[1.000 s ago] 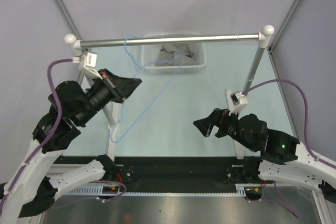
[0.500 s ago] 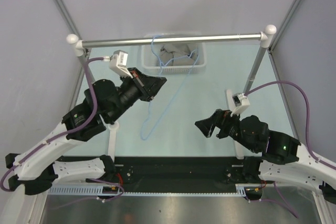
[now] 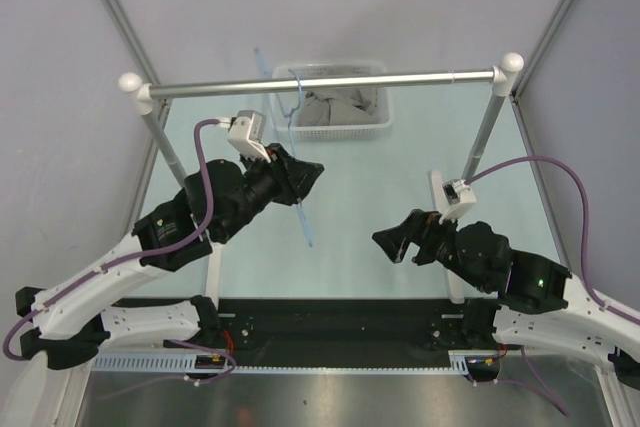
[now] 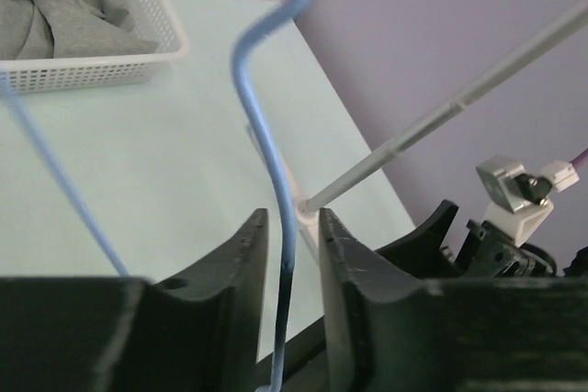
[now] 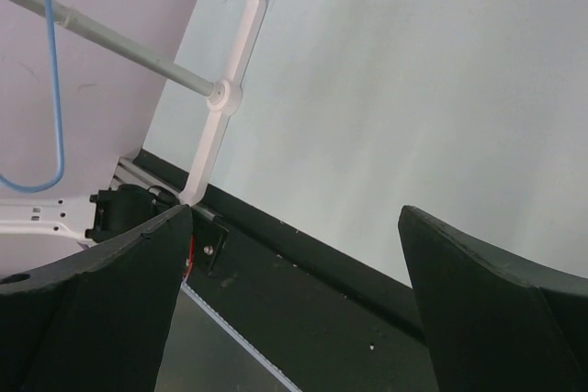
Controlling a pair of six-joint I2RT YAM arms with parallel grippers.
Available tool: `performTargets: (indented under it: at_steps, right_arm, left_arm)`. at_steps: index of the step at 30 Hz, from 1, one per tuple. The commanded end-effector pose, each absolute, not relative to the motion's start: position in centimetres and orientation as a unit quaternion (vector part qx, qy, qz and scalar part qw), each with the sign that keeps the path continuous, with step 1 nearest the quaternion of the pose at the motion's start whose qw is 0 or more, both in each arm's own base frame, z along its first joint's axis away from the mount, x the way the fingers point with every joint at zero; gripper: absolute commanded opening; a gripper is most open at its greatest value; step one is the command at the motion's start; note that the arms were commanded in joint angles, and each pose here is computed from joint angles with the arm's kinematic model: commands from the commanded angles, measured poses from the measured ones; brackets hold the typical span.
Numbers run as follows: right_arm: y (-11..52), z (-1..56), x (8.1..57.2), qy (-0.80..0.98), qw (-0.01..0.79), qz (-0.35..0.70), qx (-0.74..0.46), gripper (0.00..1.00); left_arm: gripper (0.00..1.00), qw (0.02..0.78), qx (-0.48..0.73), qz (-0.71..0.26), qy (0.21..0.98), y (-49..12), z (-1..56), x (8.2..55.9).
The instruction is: Remove the t-shirt from the hanger
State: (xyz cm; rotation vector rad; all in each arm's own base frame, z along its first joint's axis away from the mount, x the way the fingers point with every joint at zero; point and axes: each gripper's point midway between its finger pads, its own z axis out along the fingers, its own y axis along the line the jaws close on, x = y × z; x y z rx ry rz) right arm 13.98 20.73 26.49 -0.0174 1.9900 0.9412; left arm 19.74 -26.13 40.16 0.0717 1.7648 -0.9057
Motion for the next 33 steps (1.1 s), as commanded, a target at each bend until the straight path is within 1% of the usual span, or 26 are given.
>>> performTargets:
  at_steps: [1, 3, 6, 7, 10, 13, 16, 21, 24, 28, 33]
  right_arm:
    - [21.0, 26.8, 14.5, 0.8, 0.46, 0.384, 0.005, 1.0]
    - [21.1, 26.9, 14.5, 0.8, 0.459, 0.385, 0.004, 1.0]
    - [21.3, 26.9, 14.5, 0.801, 0.457, 0.387, 0.004, 1.0]
    - [21.2, 26.9, 14.4, 0.801, 0.457, 0.388, 0.004, 0.99]
    - [21.2, 26.8, 14.5, 0.802, 0.457, 0.386, 0.005, 1.0]
    - [21.0, 26.8, 14.6, 0.803, 0.459, 0.381, 0.004, 1.0]
    - [20.5, 27.0, 14.7, 0.803, 0.463, 0.374, 0.008, 1.0]
    - [19.9, 27.2, 14.8, 0.802, 0.469, 0.369, 0.012, 1.0]
    - [19.6, 26.9, 14.9, 0.805, 0.47, 0.362, 0.014, 1.0]
    - [19.0, 26.4, 14.9, 0.809, 0.468, 0.355, 0.022, 1.0]
    - [18.5, 25.5, 14.6, 0.806, 0.465, 0.364, 0.036, 0.99]
  left_arm:
    - [0.41, 0.543, 0.064, -0.39, 0.741, -26.3, 40.4, 18.7]
    - [0.44, 0.545, 0.069, -0.393, 0.737, -26.1, 40.9, 18.5]
    - [0.53, 0.552, 0.07, -0.393, 0.732, -25.4, 41.5, 18.2]
    - [0.59, 0.553, 0.07, -0.394, 0.731, -25.2, 41.5, 18.1]
    - [0.68, 0.558, 0.073, -0.397, 0.725, -24.3, 42.0, 17.7]
    - [0.75, 0.565, 0.078, -0.394, 0.721, -23.1, 42.2, 17.2]
    - [0.78, 0.571, 0.082, -0.384, 0.721, -21.5, 42.1, 16.6]
    - [0.8, 0.586, 0.092, -0.371, 0.715, -18.2, 42.4, 15.3]
    - [0.82, 0.592, 0.108, -0.378, 0.703, -16.4, 42.3, 13.9]
    - [0.85, 0.587, 0.125, -0.403, 0.691, -14.6, 40.7, 11.8]
    - [0.89, 0.546, 0.148, -0.48, 0.67, -16.0, 37.7, 9.2]
